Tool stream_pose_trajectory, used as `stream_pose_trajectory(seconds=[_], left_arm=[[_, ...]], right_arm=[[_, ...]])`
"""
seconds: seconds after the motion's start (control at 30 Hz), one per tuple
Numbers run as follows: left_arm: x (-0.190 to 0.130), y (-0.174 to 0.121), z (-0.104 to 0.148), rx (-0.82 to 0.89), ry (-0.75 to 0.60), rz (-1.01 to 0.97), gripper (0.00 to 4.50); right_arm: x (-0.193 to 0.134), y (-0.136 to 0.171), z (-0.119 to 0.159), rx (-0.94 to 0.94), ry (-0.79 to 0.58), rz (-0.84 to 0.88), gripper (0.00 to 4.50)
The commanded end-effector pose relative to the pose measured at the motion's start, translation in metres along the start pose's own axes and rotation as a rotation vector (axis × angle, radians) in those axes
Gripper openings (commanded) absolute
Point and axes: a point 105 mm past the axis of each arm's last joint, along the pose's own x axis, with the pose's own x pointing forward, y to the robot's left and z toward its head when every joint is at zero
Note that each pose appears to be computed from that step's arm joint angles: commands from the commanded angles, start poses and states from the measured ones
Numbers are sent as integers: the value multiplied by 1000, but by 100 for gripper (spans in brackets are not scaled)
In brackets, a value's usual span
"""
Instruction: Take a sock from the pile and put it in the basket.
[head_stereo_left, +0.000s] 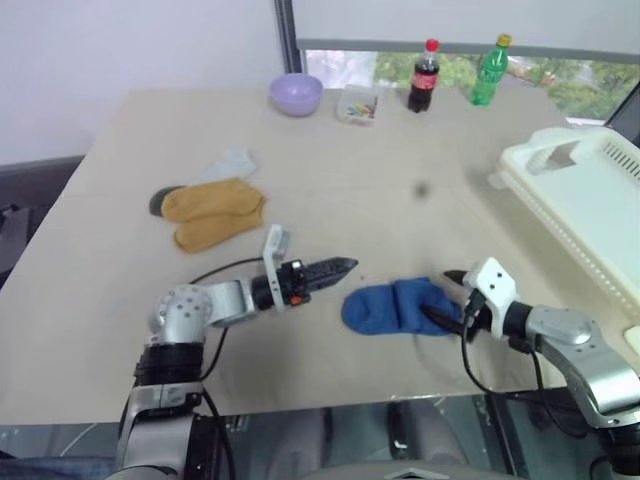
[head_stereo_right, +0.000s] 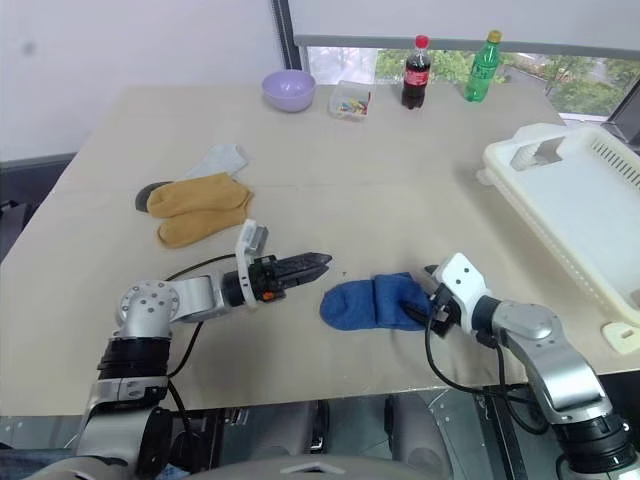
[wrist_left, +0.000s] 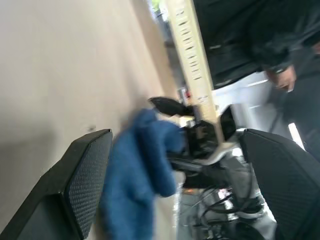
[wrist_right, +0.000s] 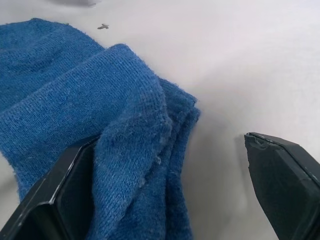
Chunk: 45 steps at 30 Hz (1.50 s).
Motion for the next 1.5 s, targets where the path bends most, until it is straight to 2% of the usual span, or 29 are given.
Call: stream_pose_trajectory(seconds=[0.03, 0.2, 0.37, 0.67, 1.5], left_arm=[[17, -5, -25, 103, 156, 26, 450], [19, 5, -46, 161, 300, 93, 450], [15, -14, -56, 66, 376, -33, 450], [12, -47, -62, -62, 430, -213, 450], [11, -21, -80, -95, 446, -142, 450]], right_arm=[[3, 4, -19, 17, 76, 8, 448], [3, 3, -19, 2, 80, 1, 448], [4, 6, -19, 10, 69, -9, 448], [5, 9, -21, 17, 66, -24, 448], [4, 6, -22, 5, 73, -30, 448]])
